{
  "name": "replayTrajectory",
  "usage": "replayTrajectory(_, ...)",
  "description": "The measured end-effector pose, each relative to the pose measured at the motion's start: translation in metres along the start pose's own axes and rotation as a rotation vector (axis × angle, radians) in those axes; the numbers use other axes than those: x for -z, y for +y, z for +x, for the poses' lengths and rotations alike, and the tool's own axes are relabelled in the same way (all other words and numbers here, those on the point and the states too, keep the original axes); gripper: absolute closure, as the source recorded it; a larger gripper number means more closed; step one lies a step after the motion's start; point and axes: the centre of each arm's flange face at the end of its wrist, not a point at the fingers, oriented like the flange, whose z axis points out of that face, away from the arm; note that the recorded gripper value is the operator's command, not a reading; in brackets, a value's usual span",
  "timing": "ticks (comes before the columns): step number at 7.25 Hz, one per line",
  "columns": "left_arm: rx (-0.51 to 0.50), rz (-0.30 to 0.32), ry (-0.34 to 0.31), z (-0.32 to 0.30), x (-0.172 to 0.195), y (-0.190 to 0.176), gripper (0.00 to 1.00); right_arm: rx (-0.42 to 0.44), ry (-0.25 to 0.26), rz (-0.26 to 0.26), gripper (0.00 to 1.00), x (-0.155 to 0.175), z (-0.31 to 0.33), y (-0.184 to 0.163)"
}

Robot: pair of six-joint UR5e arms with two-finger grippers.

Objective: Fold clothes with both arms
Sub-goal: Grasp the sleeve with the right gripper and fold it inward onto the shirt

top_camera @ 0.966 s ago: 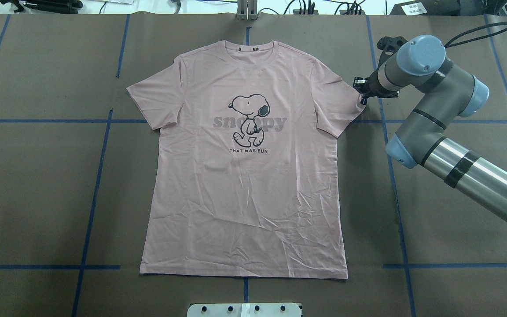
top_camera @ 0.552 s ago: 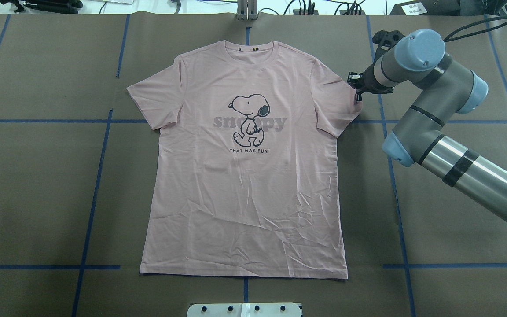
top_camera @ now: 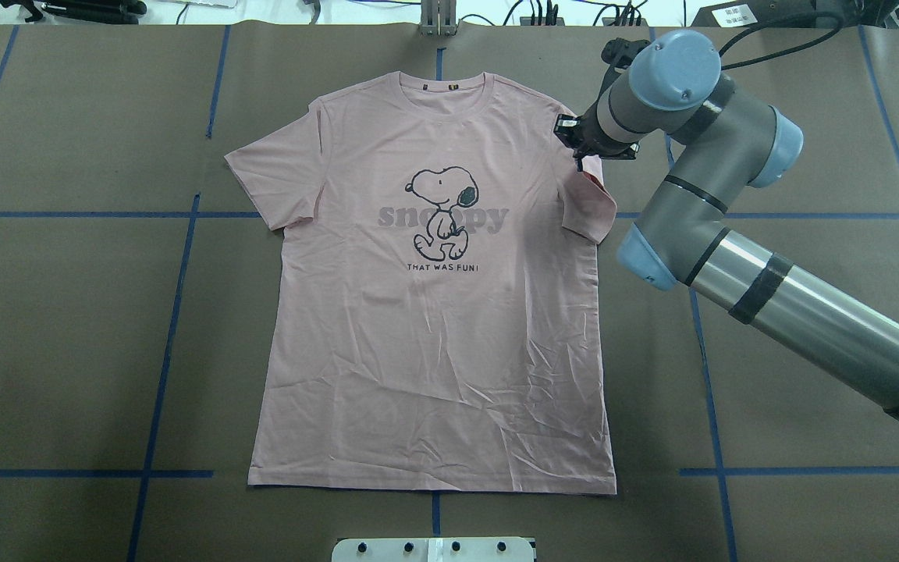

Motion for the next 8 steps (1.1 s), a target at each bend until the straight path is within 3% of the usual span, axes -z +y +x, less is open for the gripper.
replayTrajectory(2,-0.001,0.000,0.000,0.000,0.000,0.000,0.00,-0.025,0.025,0.022,1.00,-0.016,-0.044,-0.007)
replayTrajectory(3,-0.005,0.002,0.000,0.001,0.000,-0.001,0.00,-0.033,0.042,0.039,0.01,-0.025,-0.060,-0.010)
replayTrajectory(6,-0.068,0.077,0.027,0.018,0.006,-0.023,0.00,-0.011,0.051,0.082,0.00,-0.034,-0.087,0.002)
replayTrajectory(8,0.002,0.095,0.119,0.074,-0.015,-0.085,0.00,0.011,-0.031,0.056,0.00,0.001,-0.080,0.018)
